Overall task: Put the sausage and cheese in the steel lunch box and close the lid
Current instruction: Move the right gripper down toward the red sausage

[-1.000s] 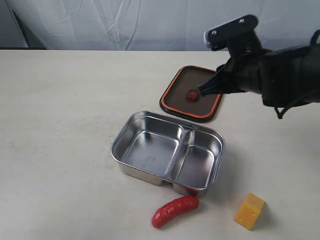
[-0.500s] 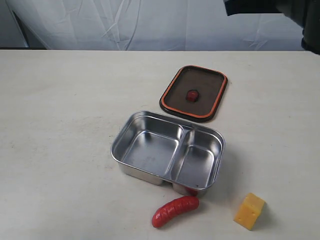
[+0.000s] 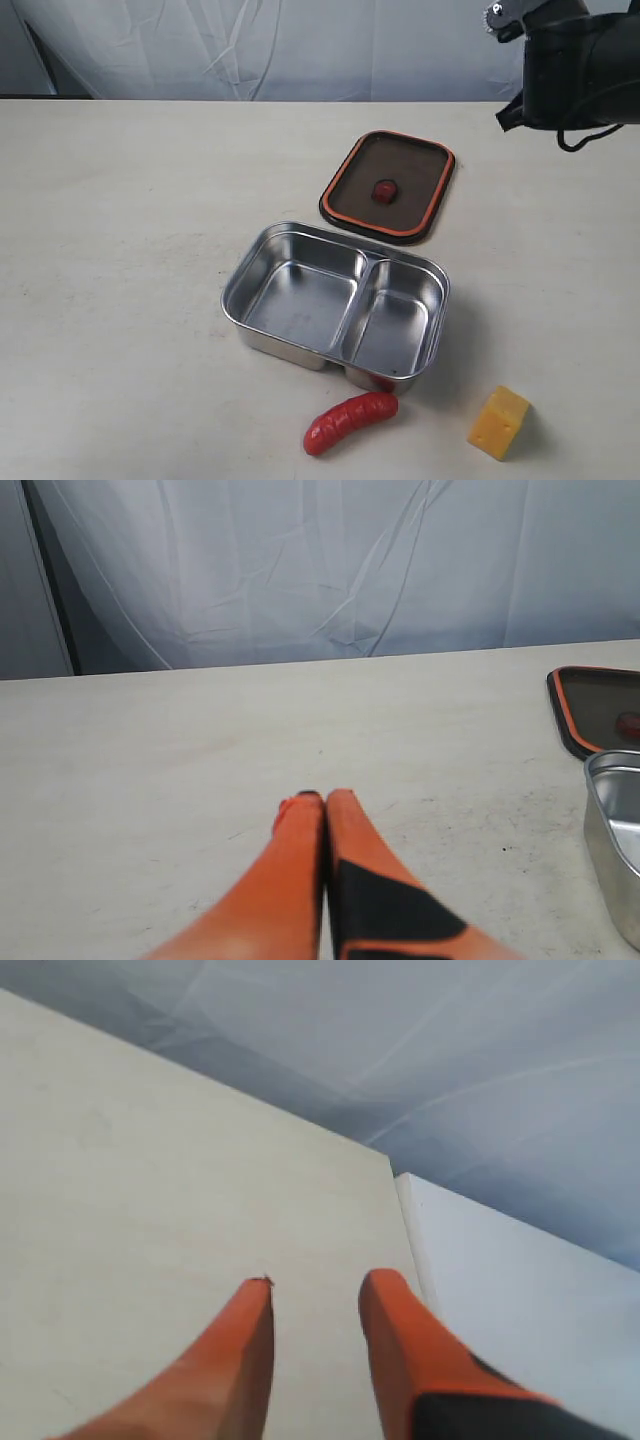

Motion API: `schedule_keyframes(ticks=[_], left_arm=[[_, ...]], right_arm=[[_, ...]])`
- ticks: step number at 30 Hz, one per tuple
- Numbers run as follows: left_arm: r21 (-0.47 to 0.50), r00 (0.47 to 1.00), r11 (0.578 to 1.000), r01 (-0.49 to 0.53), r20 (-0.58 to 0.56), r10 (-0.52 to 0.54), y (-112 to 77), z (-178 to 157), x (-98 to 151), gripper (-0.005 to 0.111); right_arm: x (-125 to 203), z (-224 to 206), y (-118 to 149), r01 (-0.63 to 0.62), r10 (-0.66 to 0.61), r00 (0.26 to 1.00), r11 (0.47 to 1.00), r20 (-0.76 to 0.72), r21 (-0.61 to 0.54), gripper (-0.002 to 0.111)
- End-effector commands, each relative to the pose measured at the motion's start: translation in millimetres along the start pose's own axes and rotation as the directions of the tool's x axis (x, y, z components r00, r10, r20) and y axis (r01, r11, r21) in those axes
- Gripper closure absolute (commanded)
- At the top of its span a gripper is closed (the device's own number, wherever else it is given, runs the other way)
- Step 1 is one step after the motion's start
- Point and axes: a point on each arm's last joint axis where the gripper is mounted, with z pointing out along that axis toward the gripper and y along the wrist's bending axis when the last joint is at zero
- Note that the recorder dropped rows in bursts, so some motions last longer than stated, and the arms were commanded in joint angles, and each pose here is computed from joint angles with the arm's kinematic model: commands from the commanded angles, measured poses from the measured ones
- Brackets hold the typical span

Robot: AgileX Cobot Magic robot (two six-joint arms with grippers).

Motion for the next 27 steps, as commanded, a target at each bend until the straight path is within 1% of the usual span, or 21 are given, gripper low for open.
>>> schedule_keyframes(ticks=[1, 2, 4, 5, 6, 7, 8, 11, 12, 13, 14, 15, 16, 17, 18, 21, 23, 24, 25, 26, 27], left_arm=[[-0.003, 1.0, 1.0, -0.006, 0.01, 0.006, 0.2, 0, 0, 0.106], [-0.003, 1.0, 1.0, -0.006, 0.01, 0.006, 0.2, 0, 0, 0.106], [-0.003, 1.0, 1.0, -0.006, 0.01, 0.006, 0.2, 0, 0, 0.106], [-0.003, 1.0, 1.0, -0.006, 0.01, 0.006, 0.2, 0, 0, 0.106], [-0.003, 1.0, 1.0, -0.006, 0.01, 0.006, 0.2, 0, 0, 0.106], [-0.003, 1.0, 1.0, -0.006, 0.01, 0.006, 0.2, 0, 0, 0.106], [-0.003, 1.0, 1.0, -0.006, 0.01, 0.006, 0.2, 0, 0, 0.106], [-0.003, 1.0, 1.0, -0.006, 0.01, 0.006, 0.2, 0, 0, 0.106], [-0.003, 1.0, 1.0, -0.008, 0.01, 0.008, 0.3, 0, 0, 0.106], [-0.003, 1.0, 1.0, -0.008, 0.01, 0.008, 0.3, 0, 0, 0.106], [-0.003, 1.0, 1.0, -0.008, 0.01, 0.008, 0.3, 0, 0, 0.106], [-0.003, 1.0, 1.0, -0.008, 0.01, 0.008, 0.3, 0, 0, 0.106], [-0.003, 1.0, 1.0, -0.008, 0.01, 0.008, 0.3, 0, 0, 0.106], [-0.003, 1.0, 1.0, -0.008, 0.01, 0.008, 0.3, 0, 0, 0.106], [-0.003, 1.0, 1.0, -0.008, 0.01, 0.008, 0.3, 0, 0, 0.106], [-0.003, 1.0, 1.0, -0.008, 0.01, 0.008, 0.3, 0, 0, 0.106], [-0.003, 1.0, 1.0, -0.008, 0.01, 0.008, 0.3, 0, 0, 0.106], [-0.003, 1.0, 1.0, -0.008, 0.01, 0.008, 0.3, 0, 0, 0.106], [-0.003, 1.0, 1.0, -0.008, 0.01, 0.008, 0.3, 0, 0, 0.106], [-0.003, 1.0, 1.0, -0.008, 0.01, 0.008, 0.3, 0, 0, 0.106], [-0.003, 1.0, 1.0, -0.008, 0.01, 0.008, 0.3, 0, 0, 0.106]], right_arm=[[7, 22, 22, 0.034, -0.036, 0.999, 0.998, -0.027, -0.06, 0.075], [3, 19, 31, 0.005, -0.003, 1.0, 0.991, 0.012, -0.132, 0.075], [-11, 6, 50, -0.062, 0.112, 0.987, 0.929, 0.117, -0.365, 0.075], [-22, -7, 56, -0.092, 0.207, 0.964, 0.849, 0.167, -0.521, 0.075], [-30, -19, 59, -0.11, 0.29, 0.939, 0.761, 0.184, -0.64, 0.075], [-37, -31, 57, -0.133, 0.37, 0.912, 0.677, 0.179, -0.724, 0.075], [-41, -40, 55, -0.137, 0.413, 0.894, 0.622, 0.175, -0.771, 0.075], [-48, -54, 41, -0.219, 0.516, 0.848, 0.543, 0.117, -0.811, 0.075], [-51, -64, 35, -0.242, 0.564, 0.821, 0.477, 0.083, -0.845, 0.075], [-52, -71, 33, -0.231, 0.581, 0.811, 0.431, 0.073, -0.872, 0.075], [-55, -88, 31, -0.185, 0.608, 0.793, 0.303, 0.041, -0.935, 0.075], [-56, -98, 31, -0.152, 0.616, 0.788, 0.221, 0.018, -0.963, 0.075], [-56, -107, 32, -0.104, 0.605, 0.796, 0.149, 0.007, -0.983, 0.075], [-55, -114, 34, -0.061, 0.587, 0.81, 0.091, 0.004, -0.994, 0.075], [-53, -122, 36, 0.001, 0.558, 0.83, 0.022, 0.013, -1.0, 0.075], [-41, -140, 42, 0.123, 0.44, 0.897, -0.145, 0.048, -0.982, 0.075], [-29, -150, 44, 0.149, 0.33, 0.942, -0.256, 0.059, -0.955, 0.075], [-23, -153, 45, 0.129, 0.256, 0.965, -0.306, 0.049, -0.943, 0.075], [-16, -155, 45, 0.1, 0.176, 0.984, -0.341, 0.041, -0.935, 0.075], [-10, -156, 46, 0.061, 0.104, 0.994, -0.358, 0.025, -0.932, 0.075], [-2, -155, 47, 0.032, 0.006, 0.999, -0.351, 0.032, -0.936, 0.075]])
